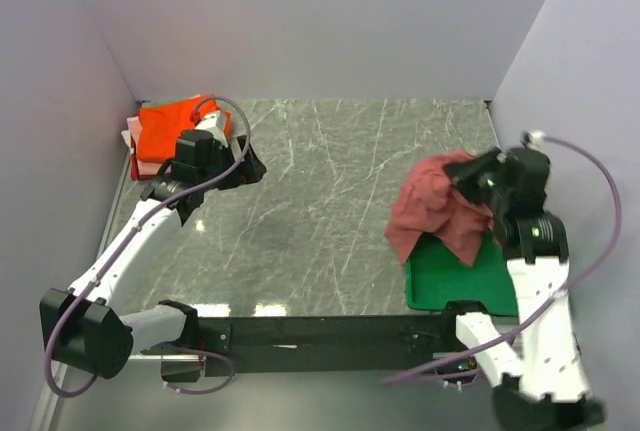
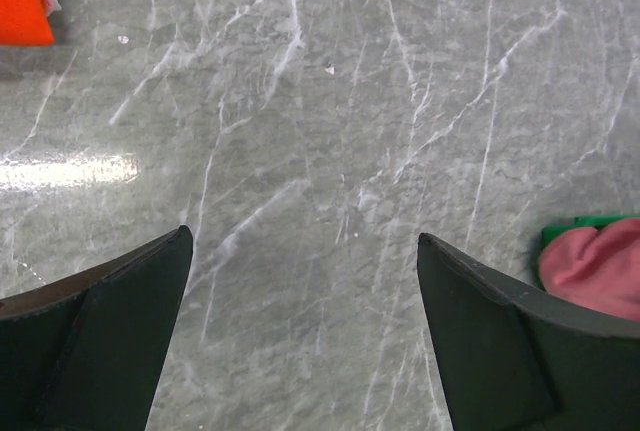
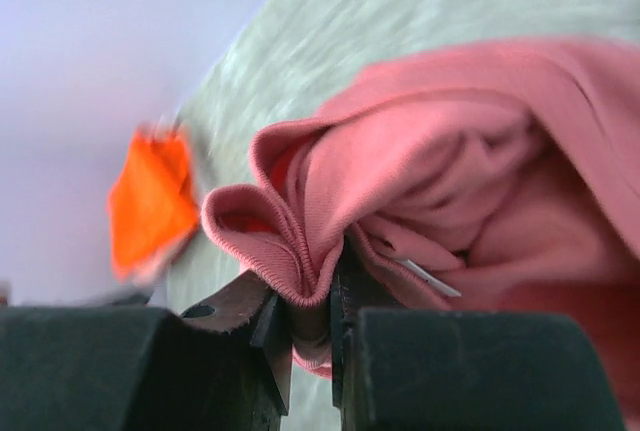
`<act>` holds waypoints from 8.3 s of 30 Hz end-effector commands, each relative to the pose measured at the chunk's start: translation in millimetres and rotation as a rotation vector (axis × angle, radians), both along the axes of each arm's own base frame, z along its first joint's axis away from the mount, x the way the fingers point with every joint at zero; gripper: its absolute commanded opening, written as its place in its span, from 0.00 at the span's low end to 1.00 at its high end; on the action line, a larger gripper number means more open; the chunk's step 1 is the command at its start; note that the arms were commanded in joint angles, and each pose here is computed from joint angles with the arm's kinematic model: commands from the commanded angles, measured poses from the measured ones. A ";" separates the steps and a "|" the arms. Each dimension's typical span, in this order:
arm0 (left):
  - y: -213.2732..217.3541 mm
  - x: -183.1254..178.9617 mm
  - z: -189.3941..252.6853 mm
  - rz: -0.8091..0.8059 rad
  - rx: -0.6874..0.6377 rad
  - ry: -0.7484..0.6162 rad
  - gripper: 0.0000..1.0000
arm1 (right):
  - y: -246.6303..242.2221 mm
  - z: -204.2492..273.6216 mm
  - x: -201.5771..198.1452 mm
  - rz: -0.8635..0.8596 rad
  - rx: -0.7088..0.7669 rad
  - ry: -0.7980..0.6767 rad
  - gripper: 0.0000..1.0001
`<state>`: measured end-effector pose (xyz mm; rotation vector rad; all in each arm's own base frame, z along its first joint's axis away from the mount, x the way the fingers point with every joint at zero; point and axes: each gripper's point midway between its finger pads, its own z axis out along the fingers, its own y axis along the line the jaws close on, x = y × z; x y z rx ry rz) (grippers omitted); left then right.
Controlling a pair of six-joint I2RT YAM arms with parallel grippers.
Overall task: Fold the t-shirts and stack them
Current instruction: Move the tshirt to the center of the board, then flatten the tshirt out
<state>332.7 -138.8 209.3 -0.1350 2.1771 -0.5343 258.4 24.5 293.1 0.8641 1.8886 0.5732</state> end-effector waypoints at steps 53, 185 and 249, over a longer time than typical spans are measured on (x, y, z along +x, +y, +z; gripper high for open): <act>4.7 -65.6 -110.8 0.037 -0.055 0.342 0.98 | 252.2 -216.3 25.0 0.725 -0.475 0.573 0.53; 67.5 47.0 -17.6 0.097 0.117 0.366 0.01 | 180.5 -216.8 -57.0 0.700 -0.395 0.803 0.42; 49.6 58.8 -52.6 0.006 0.350 0.481 0.61 | 55.2 -108.6 31.4 0.346 -0.455 0.646 0.00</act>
